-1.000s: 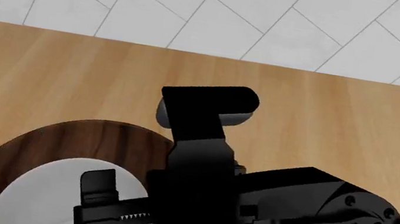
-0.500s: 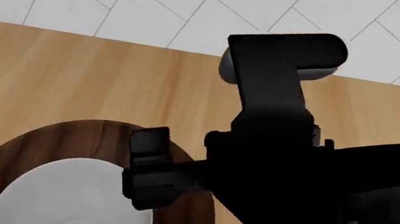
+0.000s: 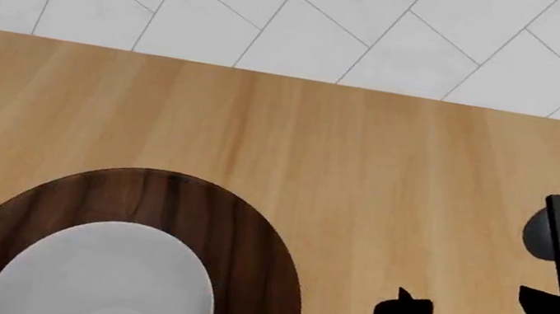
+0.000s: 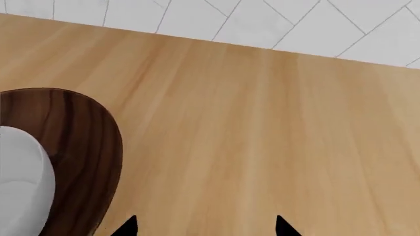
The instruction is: Stack the bowls from largest to smallest.
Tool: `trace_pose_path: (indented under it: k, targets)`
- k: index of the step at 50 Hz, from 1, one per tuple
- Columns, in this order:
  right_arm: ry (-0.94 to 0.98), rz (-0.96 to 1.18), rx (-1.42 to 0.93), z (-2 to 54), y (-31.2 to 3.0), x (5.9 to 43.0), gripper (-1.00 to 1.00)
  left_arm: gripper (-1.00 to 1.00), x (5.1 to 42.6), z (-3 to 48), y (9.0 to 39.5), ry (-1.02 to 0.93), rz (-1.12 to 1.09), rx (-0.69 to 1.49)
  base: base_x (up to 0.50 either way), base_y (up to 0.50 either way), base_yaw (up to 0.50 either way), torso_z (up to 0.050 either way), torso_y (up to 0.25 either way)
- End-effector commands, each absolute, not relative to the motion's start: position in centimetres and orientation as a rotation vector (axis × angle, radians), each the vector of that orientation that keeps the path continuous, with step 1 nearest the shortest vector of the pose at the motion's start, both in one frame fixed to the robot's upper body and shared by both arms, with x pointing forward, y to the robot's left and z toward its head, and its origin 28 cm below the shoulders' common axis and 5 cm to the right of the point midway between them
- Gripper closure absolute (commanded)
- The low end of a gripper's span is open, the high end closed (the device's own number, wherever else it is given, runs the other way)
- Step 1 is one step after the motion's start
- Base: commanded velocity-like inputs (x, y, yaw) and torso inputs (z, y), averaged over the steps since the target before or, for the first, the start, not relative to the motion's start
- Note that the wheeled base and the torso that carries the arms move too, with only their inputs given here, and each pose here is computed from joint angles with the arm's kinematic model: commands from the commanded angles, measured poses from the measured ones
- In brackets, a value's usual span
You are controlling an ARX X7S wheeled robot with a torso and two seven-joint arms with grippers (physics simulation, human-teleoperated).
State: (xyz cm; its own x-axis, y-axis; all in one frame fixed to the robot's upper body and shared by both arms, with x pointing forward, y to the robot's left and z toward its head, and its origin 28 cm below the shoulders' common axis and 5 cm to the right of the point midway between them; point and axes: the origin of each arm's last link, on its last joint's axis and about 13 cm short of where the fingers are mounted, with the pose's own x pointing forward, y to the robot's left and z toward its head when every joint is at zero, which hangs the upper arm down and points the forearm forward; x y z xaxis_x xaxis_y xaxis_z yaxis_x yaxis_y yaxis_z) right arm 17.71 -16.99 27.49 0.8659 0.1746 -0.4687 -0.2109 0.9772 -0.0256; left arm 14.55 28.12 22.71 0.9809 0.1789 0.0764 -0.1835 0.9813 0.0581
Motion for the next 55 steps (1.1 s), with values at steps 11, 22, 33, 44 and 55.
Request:
trace_pose_path:
  k: [11, 22, 33, 44, 55]
  targets:
    - [0.553, 0.090, -0.061, 23.9, -19.6, 14.0, -1.00, -1.00, 14.7, 22.8, 28.0, -0.086, 0.167, 0.038, 0.00, 0.00, 0.00, 0.000, 0.000]
    - [0.506, -0.005, -0.087, 23.8, -20.8, 13.8, -1.00, -1.00, 14.8, 22.7, 27.7, -0.084, 0.154, 0.041, 0.00, 0.00, 0.00, 0.000, 0.000]
    - [0.545, -0.063, -0.064, 21.1, -21.9, 14.5, -1.00, -1.00, 14.8, 22.5, 27.7, -0.084, 0.150, 0.045, 0.00, 0.00, 0.00, 0.000, 0.000]
    - [0.610, -0.026, -0.002, 19.2, -21.6, 14.7, -1.00, -1.00, 14.7, 22.5, 27.5, -0.082, 0.144, 0.049, 0.00, 0.00, 0.00, 0.000, 0.000]
    - [0.639, -0.071, 0.017, 17.7, -22.6, 15.1, -1.00, -1.00, 14.8, 22.3, 27.2, -0.076, 0.133, 0.055, 0.00, 0.00, 0.00, 0.000, 0.000]
